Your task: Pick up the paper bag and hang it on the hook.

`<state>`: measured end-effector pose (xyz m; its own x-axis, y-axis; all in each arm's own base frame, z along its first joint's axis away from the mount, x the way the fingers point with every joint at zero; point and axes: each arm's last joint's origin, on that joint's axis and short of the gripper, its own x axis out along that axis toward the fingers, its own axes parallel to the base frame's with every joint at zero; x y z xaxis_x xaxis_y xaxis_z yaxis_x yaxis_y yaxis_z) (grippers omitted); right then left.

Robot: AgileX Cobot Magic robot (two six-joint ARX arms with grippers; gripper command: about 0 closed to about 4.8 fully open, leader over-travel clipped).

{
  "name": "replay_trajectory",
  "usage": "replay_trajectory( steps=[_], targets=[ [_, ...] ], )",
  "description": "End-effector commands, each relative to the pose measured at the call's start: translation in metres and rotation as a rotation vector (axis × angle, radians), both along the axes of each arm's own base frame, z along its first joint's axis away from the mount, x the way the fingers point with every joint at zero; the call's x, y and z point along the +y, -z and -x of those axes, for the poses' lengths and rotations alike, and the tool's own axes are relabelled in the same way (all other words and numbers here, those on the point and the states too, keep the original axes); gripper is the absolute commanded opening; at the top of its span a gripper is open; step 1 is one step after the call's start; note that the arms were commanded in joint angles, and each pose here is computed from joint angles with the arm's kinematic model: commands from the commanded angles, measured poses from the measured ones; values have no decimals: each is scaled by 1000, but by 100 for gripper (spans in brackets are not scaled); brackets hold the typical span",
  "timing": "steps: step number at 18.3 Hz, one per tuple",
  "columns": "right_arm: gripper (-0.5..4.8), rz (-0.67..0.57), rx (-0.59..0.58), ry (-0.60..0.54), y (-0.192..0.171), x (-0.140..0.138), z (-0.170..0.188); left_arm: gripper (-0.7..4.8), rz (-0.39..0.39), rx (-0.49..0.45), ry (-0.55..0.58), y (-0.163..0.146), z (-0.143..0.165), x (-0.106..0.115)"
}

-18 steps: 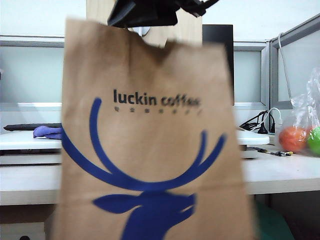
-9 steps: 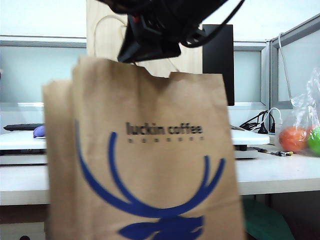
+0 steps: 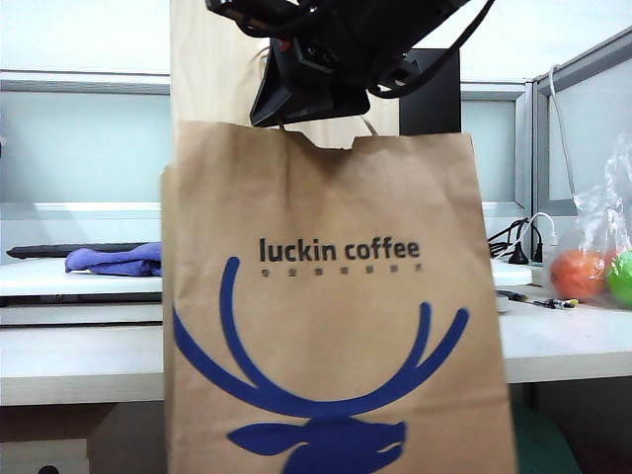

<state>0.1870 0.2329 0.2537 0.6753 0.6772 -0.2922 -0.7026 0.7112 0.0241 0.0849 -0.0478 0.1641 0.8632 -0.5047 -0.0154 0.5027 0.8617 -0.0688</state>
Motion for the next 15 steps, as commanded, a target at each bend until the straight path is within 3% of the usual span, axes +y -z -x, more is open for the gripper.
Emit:
replay_trajectory(
  steps=[1, 4, 10, 15],
  targets=[
    [-6, -12, -29, 87, -4, -5, -7, -6, 3, -7, 0, -1, 0, 0],
    [-6, -7, 3, 135, -1, -16, -20, -6, 2, -7, 0, -1, 0, 0],
    [-6, -47, 34, -10, 0, -12, -19, -6, 3, -7, 0, -1, 0, 0],
    [-6, -64, 25, -26, 1, -10, -21, -6, 3, -7, 0, -1, 0, 0]
  ],
)
